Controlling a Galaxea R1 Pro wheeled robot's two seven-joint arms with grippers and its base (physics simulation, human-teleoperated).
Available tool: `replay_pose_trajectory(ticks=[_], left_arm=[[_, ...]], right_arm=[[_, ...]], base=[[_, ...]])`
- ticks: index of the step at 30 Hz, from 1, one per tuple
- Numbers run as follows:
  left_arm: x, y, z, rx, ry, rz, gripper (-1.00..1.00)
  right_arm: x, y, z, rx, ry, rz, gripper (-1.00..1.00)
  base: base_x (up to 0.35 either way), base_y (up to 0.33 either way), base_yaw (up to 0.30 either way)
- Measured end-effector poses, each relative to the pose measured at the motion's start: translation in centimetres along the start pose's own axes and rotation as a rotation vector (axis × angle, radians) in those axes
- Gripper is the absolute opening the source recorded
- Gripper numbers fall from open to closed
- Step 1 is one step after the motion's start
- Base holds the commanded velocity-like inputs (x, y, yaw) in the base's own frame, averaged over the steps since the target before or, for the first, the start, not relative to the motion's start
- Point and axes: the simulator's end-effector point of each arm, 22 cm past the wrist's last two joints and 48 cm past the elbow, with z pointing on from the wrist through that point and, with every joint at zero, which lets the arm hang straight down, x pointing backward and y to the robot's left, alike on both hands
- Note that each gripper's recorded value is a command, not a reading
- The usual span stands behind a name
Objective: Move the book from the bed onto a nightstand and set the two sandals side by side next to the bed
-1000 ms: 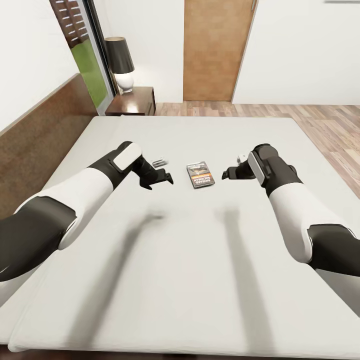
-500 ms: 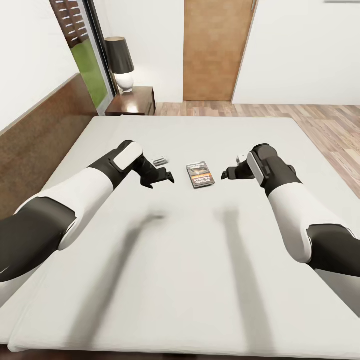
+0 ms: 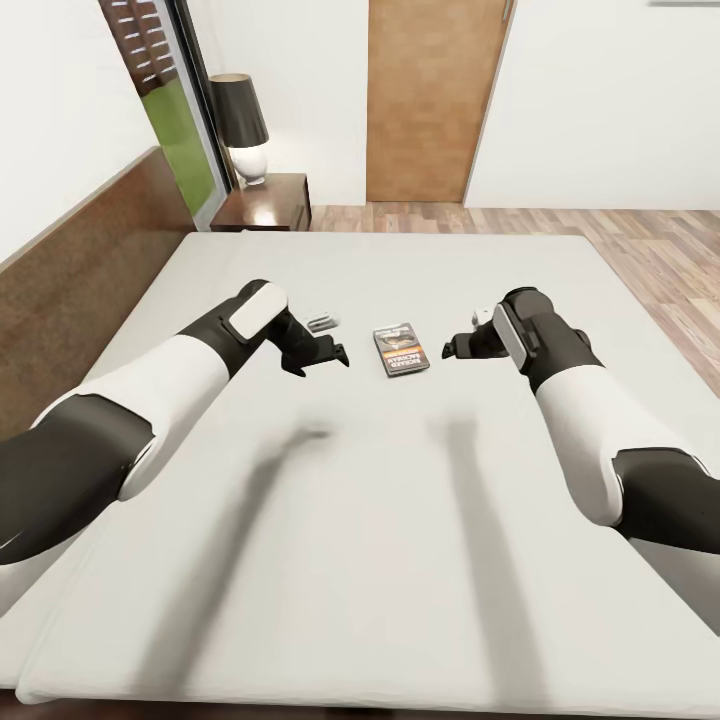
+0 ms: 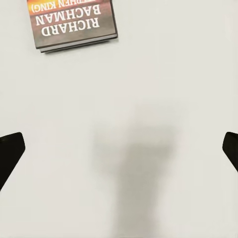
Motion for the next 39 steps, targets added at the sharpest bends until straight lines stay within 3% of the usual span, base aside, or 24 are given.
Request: replay_pose_trajectory(ticks=[39], left_arm=[[1.2,0.3,3.4,-0.008,0.050,-0.006,1.00]], right_arm=[[1.2,0.0,3.0,-0.006,0.038,0.005,1.00]], base=[[0.000,0.000,0.000]])
